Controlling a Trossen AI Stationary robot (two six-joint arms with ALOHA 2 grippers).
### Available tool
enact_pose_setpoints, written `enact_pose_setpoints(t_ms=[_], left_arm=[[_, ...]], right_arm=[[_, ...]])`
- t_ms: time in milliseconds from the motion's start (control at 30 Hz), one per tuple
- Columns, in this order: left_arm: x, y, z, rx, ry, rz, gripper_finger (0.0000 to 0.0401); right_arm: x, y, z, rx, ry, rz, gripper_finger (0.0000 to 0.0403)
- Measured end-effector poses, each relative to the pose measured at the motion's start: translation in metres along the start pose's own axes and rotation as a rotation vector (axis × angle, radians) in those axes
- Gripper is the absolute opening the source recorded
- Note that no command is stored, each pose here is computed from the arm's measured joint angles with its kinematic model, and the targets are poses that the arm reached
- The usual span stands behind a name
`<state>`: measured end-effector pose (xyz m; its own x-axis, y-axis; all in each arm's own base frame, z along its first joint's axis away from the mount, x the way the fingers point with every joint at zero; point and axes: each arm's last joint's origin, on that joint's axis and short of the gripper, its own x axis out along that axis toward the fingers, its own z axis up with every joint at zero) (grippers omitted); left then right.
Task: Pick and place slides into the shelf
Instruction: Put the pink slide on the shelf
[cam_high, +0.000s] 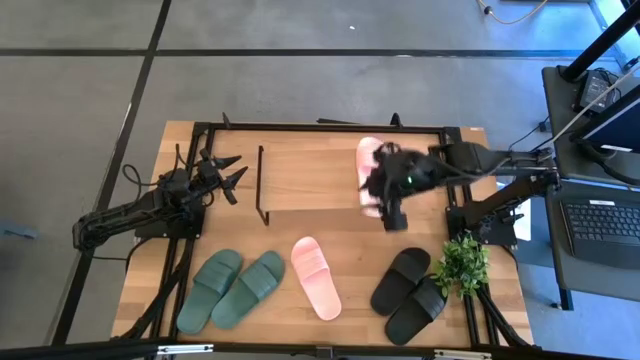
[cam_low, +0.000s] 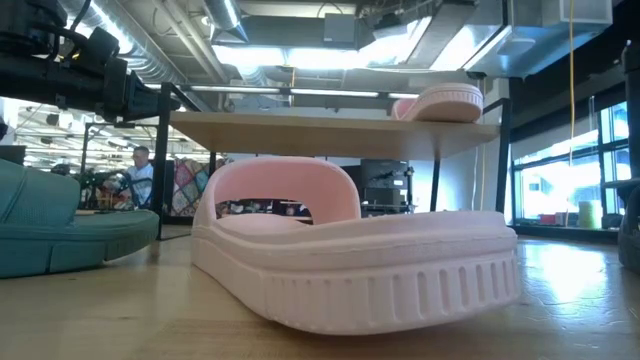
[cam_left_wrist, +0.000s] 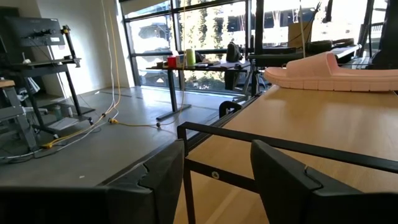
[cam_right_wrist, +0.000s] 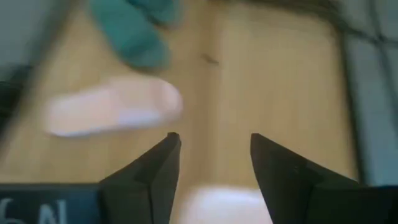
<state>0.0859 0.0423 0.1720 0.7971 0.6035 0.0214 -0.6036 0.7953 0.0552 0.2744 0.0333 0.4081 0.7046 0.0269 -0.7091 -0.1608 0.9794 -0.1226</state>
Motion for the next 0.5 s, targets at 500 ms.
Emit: enact_pose_setpoints(t_ms=[500], left_arm=[[0.0,0.0,0.0,0.0,0.0,0.0,0.0179]], right_arm=[[0.117,0.133,-0.015,-0.269,-0.168,0.115,0.0196]])
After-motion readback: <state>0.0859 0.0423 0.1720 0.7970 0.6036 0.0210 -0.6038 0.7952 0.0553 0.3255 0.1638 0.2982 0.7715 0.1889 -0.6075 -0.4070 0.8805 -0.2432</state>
